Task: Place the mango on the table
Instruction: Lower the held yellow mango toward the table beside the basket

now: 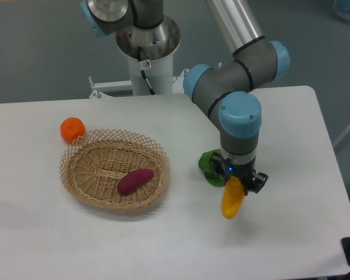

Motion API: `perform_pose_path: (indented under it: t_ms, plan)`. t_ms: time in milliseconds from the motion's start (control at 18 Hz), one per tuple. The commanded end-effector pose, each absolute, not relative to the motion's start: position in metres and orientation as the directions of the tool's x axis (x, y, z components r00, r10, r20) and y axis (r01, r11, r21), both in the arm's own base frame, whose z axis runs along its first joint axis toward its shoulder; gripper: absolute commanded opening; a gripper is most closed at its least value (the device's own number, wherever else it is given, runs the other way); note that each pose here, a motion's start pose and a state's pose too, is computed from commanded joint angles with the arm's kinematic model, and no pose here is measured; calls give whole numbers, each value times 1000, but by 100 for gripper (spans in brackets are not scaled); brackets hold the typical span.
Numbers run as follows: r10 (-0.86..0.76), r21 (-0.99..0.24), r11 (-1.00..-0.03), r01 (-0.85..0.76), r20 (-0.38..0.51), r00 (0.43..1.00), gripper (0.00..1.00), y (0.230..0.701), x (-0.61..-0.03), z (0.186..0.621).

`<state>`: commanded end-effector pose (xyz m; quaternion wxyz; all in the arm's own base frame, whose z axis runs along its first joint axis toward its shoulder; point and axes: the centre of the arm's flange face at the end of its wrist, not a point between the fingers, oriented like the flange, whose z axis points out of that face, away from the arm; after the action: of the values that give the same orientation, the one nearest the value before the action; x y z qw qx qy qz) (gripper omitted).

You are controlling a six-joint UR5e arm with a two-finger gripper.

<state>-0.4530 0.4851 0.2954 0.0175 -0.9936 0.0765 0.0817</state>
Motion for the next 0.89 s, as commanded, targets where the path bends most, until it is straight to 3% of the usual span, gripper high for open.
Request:
perform_pose_path:
  t_ms: [500,889]
  plan:
    - [-141,-28,-989,-147,-158,977,38,487,-451,292]
    - [-65,-52,-996,-74,-162,985,40,496,-424,255]
